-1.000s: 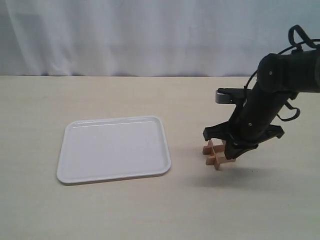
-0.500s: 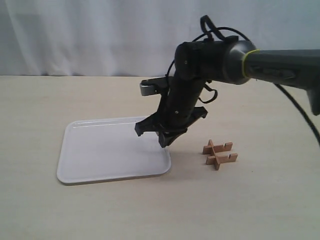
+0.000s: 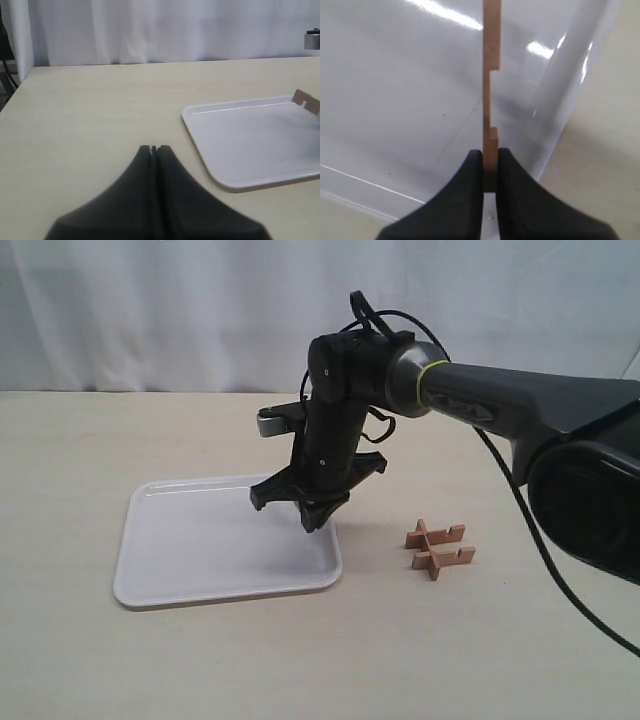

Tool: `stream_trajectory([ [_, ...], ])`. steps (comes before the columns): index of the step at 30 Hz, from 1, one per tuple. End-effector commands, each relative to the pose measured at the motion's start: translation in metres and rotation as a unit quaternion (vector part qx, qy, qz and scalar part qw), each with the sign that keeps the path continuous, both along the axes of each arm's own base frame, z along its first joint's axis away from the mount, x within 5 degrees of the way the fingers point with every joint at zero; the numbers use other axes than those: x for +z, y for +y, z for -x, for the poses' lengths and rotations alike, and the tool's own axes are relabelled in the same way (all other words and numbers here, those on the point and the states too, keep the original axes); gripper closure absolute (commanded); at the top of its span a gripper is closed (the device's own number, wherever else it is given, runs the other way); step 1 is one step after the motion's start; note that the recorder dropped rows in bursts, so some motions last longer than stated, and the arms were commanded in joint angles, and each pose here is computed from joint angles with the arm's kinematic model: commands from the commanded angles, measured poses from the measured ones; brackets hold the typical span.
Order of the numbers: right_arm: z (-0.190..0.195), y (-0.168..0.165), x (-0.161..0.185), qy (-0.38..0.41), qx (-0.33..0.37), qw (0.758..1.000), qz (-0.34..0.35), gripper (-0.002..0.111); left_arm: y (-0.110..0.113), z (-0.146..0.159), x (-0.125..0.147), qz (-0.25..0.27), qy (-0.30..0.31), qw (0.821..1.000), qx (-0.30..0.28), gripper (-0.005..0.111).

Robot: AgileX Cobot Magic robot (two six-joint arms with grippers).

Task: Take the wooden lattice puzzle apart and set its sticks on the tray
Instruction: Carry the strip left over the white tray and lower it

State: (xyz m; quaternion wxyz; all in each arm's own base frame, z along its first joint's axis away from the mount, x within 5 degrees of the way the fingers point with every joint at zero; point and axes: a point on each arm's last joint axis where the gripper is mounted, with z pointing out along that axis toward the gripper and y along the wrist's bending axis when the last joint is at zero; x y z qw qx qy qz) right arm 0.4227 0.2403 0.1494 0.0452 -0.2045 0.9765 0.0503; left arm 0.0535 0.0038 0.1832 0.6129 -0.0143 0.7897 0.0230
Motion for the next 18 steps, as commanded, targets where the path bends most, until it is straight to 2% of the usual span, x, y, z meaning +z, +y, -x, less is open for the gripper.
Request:
stream_trajectory([
  [1,-0.0033,0.0007,-0.0043,-0.008,-0.005,1.0,0.0,0.104,0.0,-0.0004,0.0009,0.0,-0.007,1.0,0.0,0.107],
  [6,-0.0064,0.0018,-0.007,-0.019,-0.026,0.999,-0.007,0.103,0.0,-0.0004,0.0009,0.0,-0.007,1.0,0.0,0.107],
  [8,-0.0072,0.0022,-0.0069,-0.024,-0.028,0.999,-0.009,0.099,0.0,-0.0004,0.0009,0.0,-0.007,1.0,0.0,0.107],
  [18,-0.0079,0.0028,-0.0067,-0.027,-0.029,0.999,-0.012,0.063,0.0,-0.0004,0.0009,0.0,-0.007,1.0,0.0,0.107],
])
